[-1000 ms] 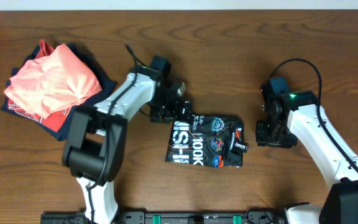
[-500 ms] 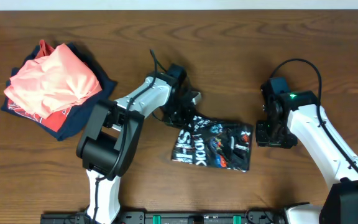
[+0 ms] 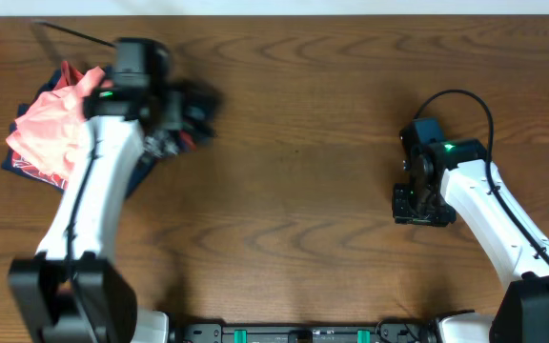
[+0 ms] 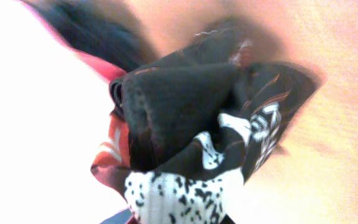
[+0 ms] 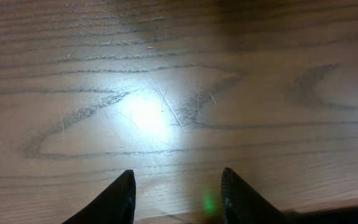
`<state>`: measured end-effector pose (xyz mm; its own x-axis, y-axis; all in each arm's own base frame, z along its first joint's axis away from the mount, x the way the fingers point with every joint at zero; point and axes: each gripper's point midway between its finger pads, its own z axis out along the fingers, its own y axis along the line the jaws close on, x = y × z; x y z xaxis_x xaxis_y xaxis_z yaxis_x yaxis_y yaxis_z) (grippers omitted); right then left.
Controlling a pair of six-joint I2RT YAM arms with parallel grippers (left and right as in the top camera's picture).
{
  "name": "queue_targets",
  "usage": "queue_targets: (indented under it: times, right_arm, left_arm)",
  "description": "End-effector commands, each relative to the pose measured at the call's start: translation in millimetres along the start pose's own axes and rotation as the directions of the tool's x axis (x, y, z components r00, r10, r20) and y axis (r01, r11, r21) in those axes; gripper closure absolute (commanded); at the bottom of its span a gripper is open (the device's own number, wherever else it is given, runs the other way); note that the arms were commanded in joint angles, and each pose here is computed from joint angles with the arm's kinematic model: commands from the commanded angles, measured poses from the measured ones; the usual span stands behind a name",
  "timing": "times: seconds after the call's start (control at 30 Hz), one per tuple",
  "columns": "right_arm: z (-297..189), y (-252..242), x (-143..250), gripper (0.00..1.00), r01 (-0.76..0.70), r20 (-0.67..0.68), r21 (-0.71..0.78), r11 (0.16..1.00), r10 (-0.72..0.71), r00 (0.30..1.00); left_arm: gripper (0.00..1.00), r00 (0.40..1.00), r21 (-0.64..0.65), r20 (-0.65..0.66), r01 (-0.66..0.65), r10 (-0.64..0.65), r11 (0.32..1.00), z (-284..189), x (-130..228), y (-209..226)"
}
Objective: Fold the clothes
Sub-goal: 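Carry the jersey left and place it on the clothes stack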
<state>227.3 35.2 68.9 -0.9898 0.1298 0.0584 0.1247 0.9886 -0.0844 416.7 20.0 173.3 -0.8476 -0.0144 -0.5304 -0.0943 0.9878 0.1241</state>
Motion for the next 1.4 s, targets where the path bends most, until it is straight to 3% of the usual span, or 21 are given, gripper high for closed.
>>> queue_targets:
  times: [0.0, 0.3, 0.43, 0.5, 0.57, 0.63, 0.73, 0.9, 1.1, 1.17, 1.3, 1.37]
  right_arm:
    - [-5.9, -1.6, -4.4, 0.57, -0.018, 0.027, 0.001, 1.000, 0.018, 0.999]
    - [-5.9, -1.5, -4.5, 0.57, -0.018, 0.027, 0.001, 1.000, 0.018, 0.999]
    - [-5.9, -1.5, -4.6, 0.56, -0.018, 0.028, 0.001, 1.000, 0.018, 0.999]
    - [-5.9, -1.4, -4.6, 0.56, -0.018, 0.028, 0.001, 1.000, 0.018, 0.999]
    - [-5.9, -1.7, -4.4, 0.56, -0.019, 0.027, 0.001, 1.000, 0.019, 0.999]
    - [-5.9, -2.0, -4.4, 0.55, -0.020, 0.026, 0.001, 1.000, 0.020, 0.999]
    - [-5.9, -1.9, -4.6, 0.54, -0.020, 0.027, 0.001, 1.000, 0.020, 0.999]
    - [-6.1, 0.5, -10.9, 0.48, -0.022, 0.052, -0.010, 1.000, 0.023, 0.998]
    - [-7.4, 9.4, -24.1, 0.41, -0.022, 0.103, -0.054, 0.998, 0.028, 0.994]
    - [-8.3, 12.5, -30.1, 0.32, -0.021, 0.126, -0.069, 0.997, 0.030, 0.992]
    - [-12.5, 26.1, -47.3, 0.01, -0.011, 0.191, -0.138, 0.990, 0.037, 0.981]
    - [-16.7, 36.7, -58.7, 0.01, 0.003, 0.232, -0.191, 0.981, 0.042, 0.972]
  left_arm:
    - [0.94, 0.992, -0.173, 0.125, 0.025, -0.003, 0.985, -22.2, -30.0, 62.9]
    - [0.94, 0.952, -0.293, 0.246, 0.251, -0.181, 0.922, -27.6, -37.4, 172.1]
    - [0.93, 0.923, -0.251, 0.259, 0.348, -0.284, 0.903, -21.2, -26.7, 201.8]
    - [0.87, 0.912, -0.239, 0.245, 0.386, -0.329, 0.891, -14.9, -17.4, 214.2]
    - [0.66, 0.893, -0.243, 0.236, 0.436, -0.383, 0.867, -8.3, -7.9, 227.3]
    - [0.30, 0.875, -0.252, 0.228, 0.477, -0.427, 0.842, -2.5, 0.8, 238.3]
    - [0.02, 0.842, -0.247, 0.234, 0.535, -0.486, 0.808, -0.1, 8.3, 249.2]
    - [0.02, 0.835, -0.124, 0.241, 0.533, -0.495, 0.837, 2.8, -3.1, 236.4]
    - [0.02, 0.844, 0.138, 0.238, 0.460, -0.480, 0.877, 2.9, -31.0, 190.2]
    - [0.02, 0.852, 0.228, 0.231, 0.423, -0.471, 0.877, -0.4, -39.3, 170.1]
    - [0.02, 0.875, 0.390, 0.220, 0.325, -0.430, 0.861, -11.2, -55.7, 121.1]
    - [0.02, 0.895, 0.426, 0.207, 0.280, -0.395, 0.860, -14.0, -60.0, 92.9]
